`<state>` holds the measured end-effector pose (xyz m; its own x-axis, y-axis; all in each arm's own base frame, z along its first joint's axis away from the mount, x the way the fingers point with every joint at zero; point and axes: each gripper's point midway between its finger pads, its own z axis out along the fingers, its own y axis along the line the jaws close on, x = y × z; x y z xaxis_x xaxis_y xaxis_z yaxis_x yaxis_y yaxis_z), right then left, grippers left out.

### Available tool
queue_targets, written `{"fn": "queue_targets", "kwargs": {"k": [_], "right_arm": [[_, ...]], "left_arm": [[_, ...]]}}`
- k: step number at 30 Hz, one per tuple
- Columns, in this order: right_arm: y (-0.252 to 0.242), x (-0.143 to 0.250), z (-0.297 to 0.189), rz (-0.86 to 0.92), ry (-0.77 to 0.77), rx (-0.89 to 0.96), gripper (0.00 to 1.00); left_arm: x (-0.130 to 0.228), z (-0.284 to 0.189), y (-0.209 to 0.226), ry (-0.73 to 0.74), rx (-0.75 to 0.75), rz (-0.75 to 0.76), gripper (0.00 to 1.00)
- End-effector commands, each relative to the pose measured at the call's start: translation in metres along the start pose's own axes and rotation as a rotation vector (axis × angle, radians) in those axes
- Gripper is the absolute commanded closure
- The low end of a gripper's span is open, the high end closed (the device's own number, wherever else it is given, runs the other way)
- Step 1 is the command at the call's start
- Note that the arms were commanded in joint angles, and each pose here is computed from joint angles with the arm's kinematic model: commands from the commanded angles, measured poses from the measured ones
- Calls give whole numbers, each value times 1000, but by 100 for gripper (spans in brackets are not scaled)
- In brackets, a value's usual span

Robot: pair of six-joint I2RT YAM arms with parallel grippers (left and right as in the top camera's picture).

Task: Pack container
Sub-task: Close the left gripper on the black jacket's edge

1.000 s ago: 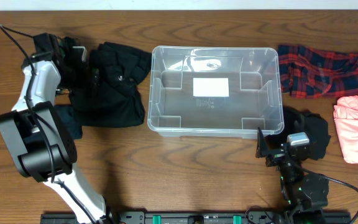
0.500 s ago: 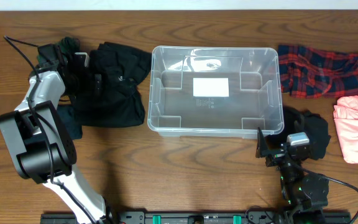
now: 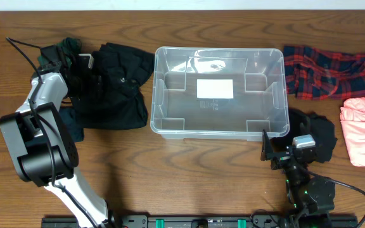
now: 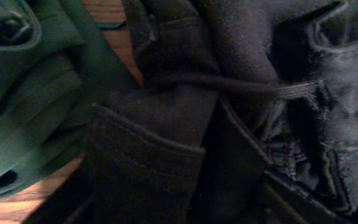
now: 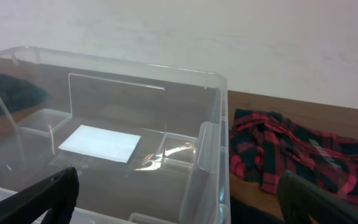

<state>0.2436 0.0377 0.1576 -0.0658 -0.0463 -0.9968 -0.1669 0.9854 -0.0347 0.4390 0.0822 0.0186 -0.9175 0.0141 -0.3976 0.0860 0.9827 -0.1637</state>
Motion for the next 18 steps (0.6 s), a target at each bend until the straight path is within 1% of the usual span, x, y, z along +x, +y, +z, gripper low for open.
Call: {"fn": "queue_targets", "kwargs": {"k": [1,2,4,5,7,8,14,18], "right_arm": [[-1,1,0,-12,0,2,1],[-1,1,0,-12,0,2,1],[-1,1,0,-12,0,2,1],[-1,1,0,-12,0,2,1],[-1,1,0,-12,0,2,1],[-1,1,0,-12,0,2,1],[-1,1,0,-12,0,2,1],[-1,1,0,-12,0,2,1]], "left_arm": [[34,20,3,108,-13,-3,44],[34,20,3,108,-13,-3,55],[34,20,3,108,-13,-4,70],[34,19,3,107,-13,-4,79],[33,18,3,105,-14,-3,91],[33,18,3,102,-15,-3,94],[22,5,2,66,-28,-52,94],[4,-18,0,-1,-47,-88,94]]}}
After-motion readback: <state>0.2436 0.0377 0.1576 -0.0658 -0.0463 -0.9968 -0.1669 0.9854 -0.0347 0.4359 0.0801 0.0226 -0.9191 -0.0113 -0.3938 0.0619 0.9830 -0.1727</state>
